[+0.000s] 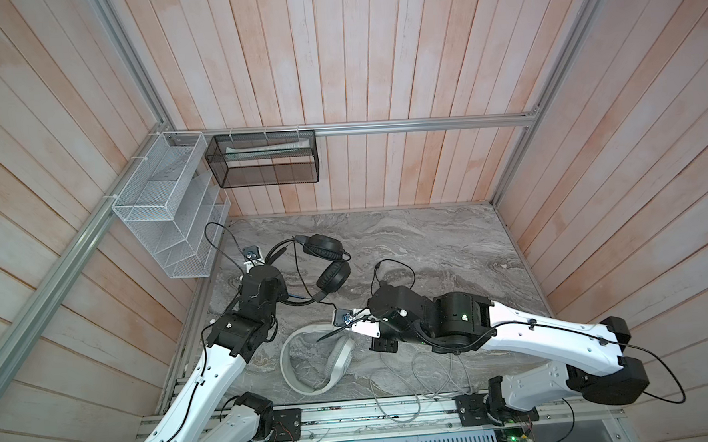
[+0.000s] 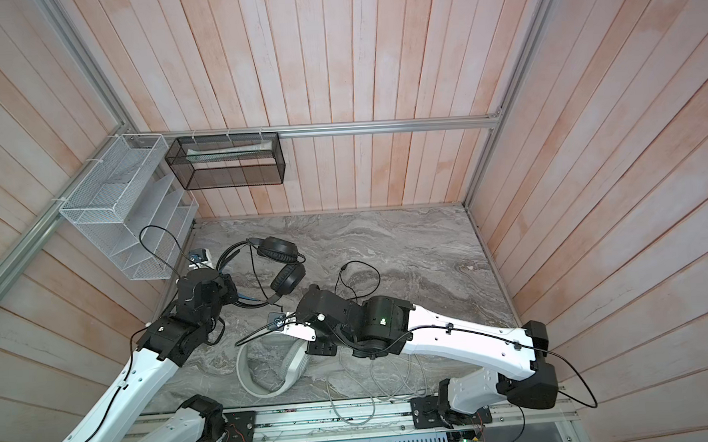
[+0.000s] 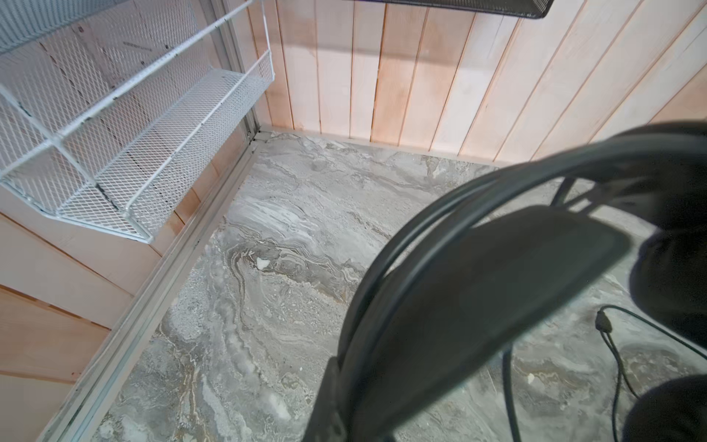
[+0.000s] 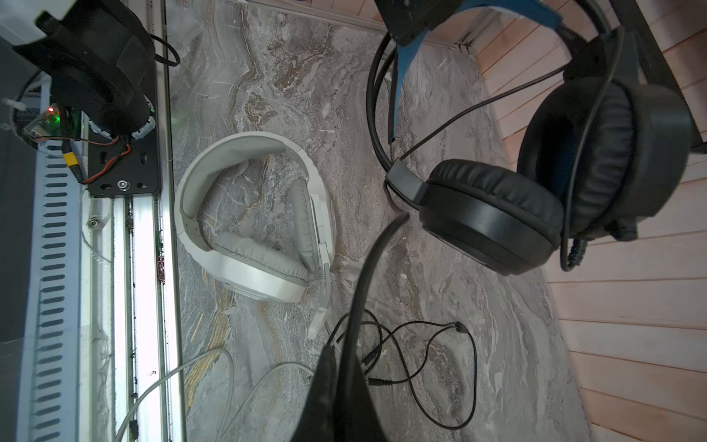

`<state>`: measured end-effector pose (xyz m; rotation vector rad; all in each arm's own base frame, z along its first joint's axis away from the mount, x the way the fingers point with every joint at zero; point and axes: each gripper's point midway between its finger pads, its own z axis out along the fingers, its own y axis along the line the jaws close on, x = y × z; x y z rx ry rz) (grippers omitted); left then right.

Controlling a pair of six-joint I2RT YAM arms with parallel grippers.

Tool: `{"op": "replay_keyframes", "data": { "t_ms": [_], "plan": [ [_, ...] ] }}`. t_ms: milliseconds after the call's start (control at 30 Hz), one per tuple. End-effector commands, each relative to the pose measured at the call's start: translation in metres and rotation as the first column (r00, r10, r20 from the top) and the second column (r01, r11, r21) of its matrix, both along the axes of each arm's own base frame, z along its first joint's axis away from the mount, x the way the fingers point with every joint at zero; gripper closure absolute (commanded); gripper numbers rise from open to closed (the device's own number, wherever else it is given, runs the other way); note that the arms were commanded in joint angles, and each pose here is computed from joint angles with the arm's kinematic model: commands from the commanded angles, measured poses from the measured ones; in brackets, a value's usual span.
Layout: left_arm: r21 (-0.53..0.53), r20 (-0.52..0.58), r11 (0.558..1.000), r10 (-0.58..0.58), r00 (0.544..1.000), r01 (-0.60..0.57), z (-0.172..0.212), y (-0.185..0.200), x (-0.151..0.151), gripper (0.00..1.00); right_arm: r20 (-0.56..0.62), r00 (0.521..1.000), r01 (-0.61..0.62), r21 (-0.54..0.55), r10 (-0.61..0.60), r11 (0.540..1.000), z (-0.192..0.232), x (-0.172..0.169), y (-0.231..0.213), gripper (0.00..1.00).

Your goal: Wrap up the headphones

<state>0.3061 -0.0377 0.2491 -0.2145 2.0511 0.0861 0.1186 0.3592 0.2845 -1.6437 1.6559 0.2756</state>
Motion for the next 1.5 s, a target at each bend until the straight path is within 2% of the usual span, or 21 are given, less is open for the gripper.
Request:
{"op": "replay_keyframes", "data": {
  "t_ms": [0, 133, 267, 400, 567, 700, 800, 1000, 1200, 1333, 1467],
  "plan": [
    [-0.062, 0.031, 0.998, -0.016, 0.999, 0.018, 0.004, -0.009, 0.008, 1.0, -0.012, 1.0, -0.028, 0.069, 0.029, 0.997, 0.026, -0.012, 0.008, 1.0],
    [0.007, -0.017, 0.998, -0.066, 0.998, 0.066, -0.017, -0.019, 0.008, 1.0, 0.021, 0.999, -0.042, 0.099, 0.04, 0.994, 0.052, -0.017, 0.004, 1.0],
    [0.133, -0.065, 0.979, -0.144, 0.987, 0.152, -0.029, -0.041, 0.003, 1.0, 0.105, 0.994, -0.016, 0.118, 0.004, 0.993, 0.073, -0.005, -0.004, 1.0],
    [0.269, -0.093, 0.938, -0.201, 0.975, 0.219, -0.034, -0.057, -0.007, 1.0, 0.22, 0.969, 0.091, 0.111, -0.114, 0.99, 0.082, 0.027, -0.017, 1.0],
    [0.371, -0.056, 0.894, -0.247, 0.967, 0.25, -0.024, -0.063, -0.021, 1.0, 0.348, 0.876, 0.288, 0.177, -0.333, 0.941, 0.101, 0.079, -0.046, 0.98],
    [0.352, -0.036, 0.885, -0.313, 0.949, 0.306, -0.02, -0.071, -0.029, 1.0, 0.406, 0.79, 0.385, 0.255, -0.459, 0.887, 0.113, 0.107, -0.057, 0.94],
    [0.354, -0.039, 0.867, -0.361, 0.932, 0.35, -0.021, -0.082, -0.033, 1.0, 0.41, 0.762, 0.406, 0.301, -0.501, 0.863, 0.117, 0.121, -0.054, 0.91],
    [0.361, -0.031, 0.833, -0.439, 0.898, 0.42, -0.022, -0.101, -0.041, 1.0, 0.366, 0.773, 0.391, 0.368, -0.518, 0.844, 0.121, 0.147, -0.043, 0.87],
    [0.321, -0.001, 0.832, -0.477, 0.879, 0.452, -0.017, -0.107, -0.046, 1.0, 0.322, 0.817, 0.35, 0.381, -0.478, 0.856, 0.112, 0.162, -0.026, 0.85],
    [0.292, 0.036, 0.836, -0.496, 0.868, 0.465, -0.008, -0.109, -0.049, 1.0, 0.29, 0.846, 0.333, 0.367, -0.447, 0.868, 0.098, 0.171, -0.016, 0.89],
    [0.249, 0.099, 0.837, -0.522, 0.847, 0.486, 0.008, -0.112, -0.055, 1.0, 0.279, 0.829, 0.364, 0.387, -0.484, 0.847, 0.1, 0.197, -0.017, 0.91]
  ]
}}
